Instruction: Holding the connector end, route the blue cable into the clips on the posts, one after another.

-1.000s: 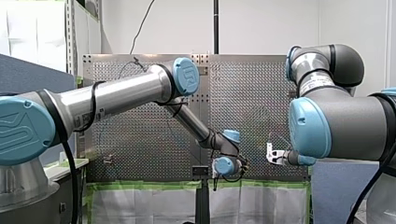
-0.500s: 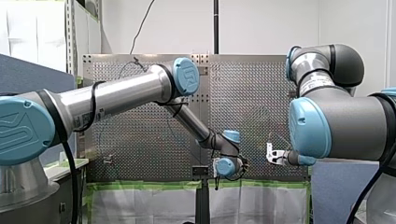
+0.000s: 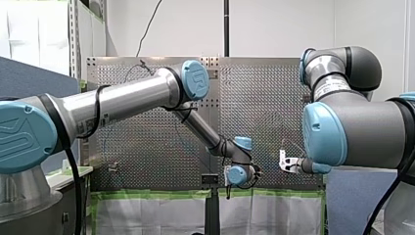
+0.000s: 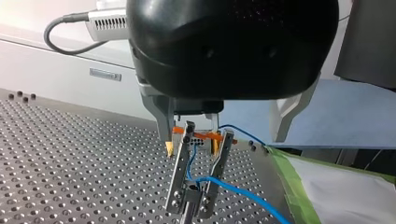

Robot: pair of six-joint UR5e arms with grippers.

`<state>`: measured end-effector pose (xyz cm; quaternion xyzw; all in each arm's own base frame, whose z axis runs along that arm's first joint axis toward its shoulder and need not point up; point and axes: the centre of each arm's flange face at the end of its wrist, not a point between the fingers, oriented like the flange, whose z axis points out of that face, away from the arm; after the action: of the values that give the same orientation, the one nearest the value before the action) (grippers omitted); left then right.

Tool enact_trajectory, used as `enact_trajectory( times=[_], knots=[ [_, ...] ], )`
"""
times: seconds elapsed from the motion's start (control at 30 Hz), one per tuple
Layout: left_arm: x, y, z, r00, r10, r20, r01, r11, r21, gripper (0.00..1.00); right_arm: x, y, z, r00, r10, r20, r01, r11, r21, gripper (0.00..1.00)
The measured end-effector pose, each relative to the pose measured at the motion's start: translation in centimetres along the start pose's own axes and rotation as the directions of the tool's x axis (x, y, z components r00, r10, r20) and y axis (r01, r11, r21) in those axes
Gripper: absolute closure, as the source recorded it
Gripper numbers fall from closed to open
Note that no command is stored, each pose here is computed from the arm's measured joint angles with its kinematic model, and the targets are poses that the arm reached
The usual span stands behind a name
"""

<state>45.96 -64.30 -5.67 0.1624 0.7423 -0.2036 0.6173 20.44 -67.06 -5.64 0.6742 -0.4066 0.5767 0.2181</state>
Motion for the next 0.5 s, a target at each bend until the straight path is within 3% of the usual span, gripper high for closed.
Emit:
enact_trajectory(
  times=[0.5],
  knots=[
    [-0.06,0.08,-0.06,1.0000,-0.001,0.000,0.001,0.9999,-0.015,0.00,-0.05,0.02,0.01,1.0000,0.004,-0.001,-0.004,1.0000,0.000,1.00]
  ],
)
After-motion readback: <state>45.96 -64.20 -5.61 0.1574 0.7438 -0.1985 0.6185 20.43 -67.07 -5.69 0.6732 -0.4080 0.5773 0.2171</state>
